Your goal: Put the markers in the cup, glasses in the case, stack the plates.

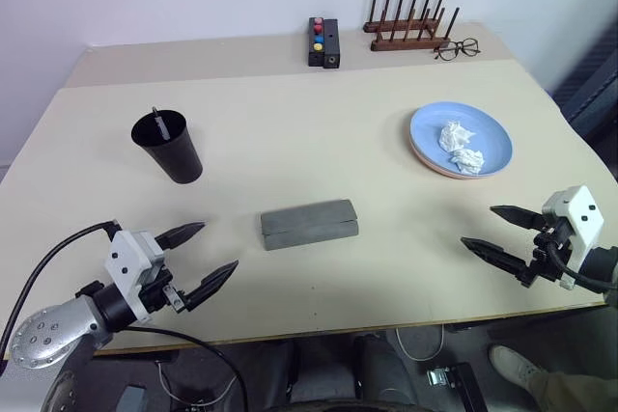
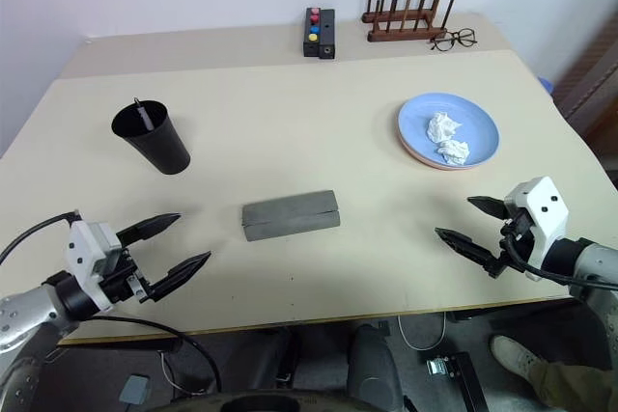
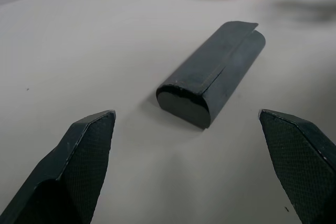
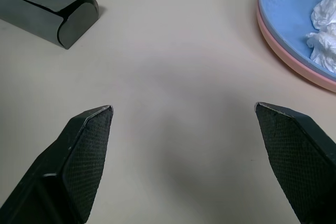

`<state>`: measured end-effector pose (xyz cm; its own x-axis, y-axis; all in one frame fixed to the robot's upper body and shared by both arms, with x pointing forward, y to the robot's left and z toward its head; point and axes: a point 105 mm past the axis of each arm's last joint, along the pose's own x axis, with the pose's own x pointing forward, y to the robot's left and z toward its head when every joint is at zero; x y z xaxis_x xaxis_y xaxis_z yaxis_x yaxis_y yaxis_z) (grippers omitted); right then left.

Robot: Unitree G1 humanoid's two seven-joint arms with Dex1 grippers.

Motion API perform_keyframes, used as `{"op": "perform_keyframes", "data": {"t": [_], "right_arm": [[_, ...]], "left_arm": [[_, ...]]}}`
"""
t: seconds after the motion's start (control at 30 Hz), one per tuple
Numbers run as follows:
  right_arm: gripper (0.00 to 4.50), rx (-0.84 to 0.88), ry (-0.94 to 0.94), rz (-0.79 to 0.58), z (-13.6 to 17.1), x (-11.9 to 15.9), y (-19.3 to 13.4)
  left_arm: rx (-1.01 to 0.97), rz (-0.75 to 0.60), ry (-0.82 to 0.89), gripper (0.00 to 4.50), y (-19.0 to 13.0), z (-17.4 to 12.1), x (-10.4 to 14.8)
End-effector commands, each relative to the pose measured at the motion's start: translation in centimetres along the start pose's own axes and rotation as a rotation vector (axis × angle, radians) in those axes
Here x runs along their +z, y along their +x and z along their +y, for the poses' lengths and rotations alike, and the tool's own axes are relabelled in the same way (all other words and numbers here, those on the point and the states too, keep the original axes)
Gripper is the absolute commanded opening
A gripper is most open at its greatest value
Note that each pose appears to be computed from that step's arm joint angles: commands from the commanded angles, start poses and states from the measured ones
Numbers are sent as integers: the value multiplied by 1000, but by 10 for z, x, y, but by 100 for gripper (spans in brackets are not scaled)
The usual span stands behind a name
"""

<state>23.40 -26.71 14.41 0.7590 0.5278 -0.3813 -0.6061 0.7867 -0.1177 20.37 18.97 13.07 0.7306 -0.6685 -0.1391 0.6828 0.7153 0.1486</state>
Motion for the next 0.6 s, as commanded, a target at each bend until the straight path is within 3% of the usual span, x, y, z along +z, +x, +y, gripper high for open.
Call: {"op": "perform_keyframes", "data": {"t": [0.03, 0.6], "right_arm": [[441, -30, -33, -15, -8, 13, -6], [441, 12, -11, 5, 2, 16, -1]], "left_arm": [[-7, -39, 22, 450, 4, -4, 12], [-29, -29, -5, 450, -6, -13, 14]]}}
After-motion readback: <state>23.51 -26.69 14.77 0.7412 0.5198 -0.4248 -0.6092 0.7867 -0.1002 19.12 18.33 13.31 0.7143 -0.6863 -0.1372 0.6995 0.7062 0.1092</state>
